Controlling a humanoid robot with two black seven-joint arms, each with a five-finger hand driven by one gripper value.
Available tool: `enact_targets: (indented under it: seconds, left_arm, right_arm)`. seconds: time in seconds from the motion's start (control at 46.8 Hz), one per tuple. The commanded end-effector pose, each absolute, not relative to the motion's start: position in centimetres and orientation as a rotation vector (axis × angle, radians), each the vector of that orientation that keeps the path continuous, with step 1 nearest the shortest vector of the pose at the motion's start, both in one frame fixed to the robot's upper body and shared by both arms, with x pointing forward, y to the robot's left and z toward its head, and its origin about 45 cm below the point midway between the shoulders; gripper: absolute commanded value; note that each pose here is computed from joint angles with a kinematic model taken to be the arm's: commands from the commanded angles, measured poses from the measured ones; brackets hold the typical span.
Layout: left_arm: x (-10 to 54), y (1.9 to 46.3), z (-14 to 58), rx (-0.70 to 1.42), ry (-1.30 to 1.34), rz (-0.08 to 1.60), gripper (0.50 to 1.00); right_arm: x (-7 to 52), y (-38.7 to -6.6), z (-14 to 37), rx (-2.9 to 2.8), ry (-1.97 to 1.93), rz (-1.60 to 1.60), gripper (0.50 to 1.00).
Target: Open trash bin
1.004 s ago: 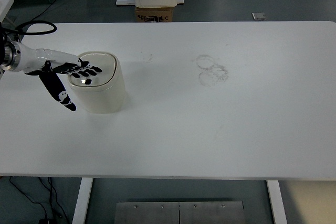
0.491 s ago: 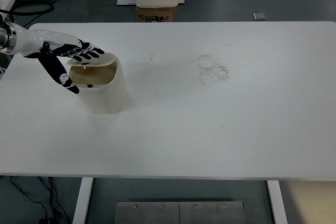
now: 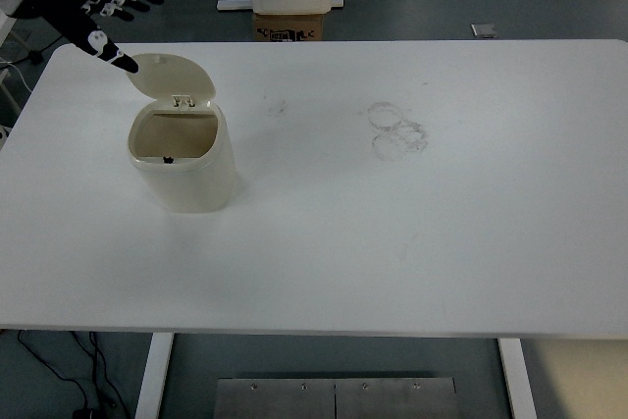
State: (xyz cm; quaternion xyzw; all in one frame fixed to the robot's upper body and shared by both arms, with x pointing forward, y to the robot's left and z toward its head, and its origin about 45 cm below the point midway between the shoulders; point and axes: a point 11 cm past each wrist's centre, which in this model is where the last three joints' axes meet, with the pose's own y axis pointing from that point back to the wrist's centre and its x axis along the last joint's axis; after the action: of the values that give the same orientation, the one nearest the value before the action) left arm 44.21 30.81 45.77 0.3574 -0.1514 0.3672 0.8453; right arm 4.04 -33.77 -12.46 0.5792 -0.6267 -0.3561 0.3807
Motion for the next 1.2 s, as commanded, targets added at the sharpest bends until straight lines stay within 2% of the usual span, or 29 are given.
enact_targets:
  seconds: [0.0, 0.449, 0.684, 0.812, 1.175]
  left_arm:
    - [45.0, 31.5, 46.6, 0.689, -0.278, 0.817, 1.000]
    - [44.7, 32.9, 44.1, 0.192, 0.093, 0.829, 1.000]
    - [45.8, 38.5, 47.3, -0.140, 0.025, 0.998, 1.000]
    - [46.1, 41.6, 46.4, -0.208, 0.034, 1.092, 1.000]
    - [46.9, 44.5, 39.0, -0.387, 0.256, 1.219, 1.000]
  right_arm:
    - [4.0, -33.8, -12.5, 1.478, -1.600, -0.909, 0.991]
    - [4.0, -33.8, -12.5, 1.478, -1.600, -0.909, 0.991]
    - [4.0, -33.8, -12.5, 1.478, -1.600, -0.909, 0.991]
    - [4.0, -33.8, -12.5, 1.479, -1.599, -0.910, 0.991]
    - [4.0, -33.8, -12.5, 1.478, -1.600, -0.909, 0.991]
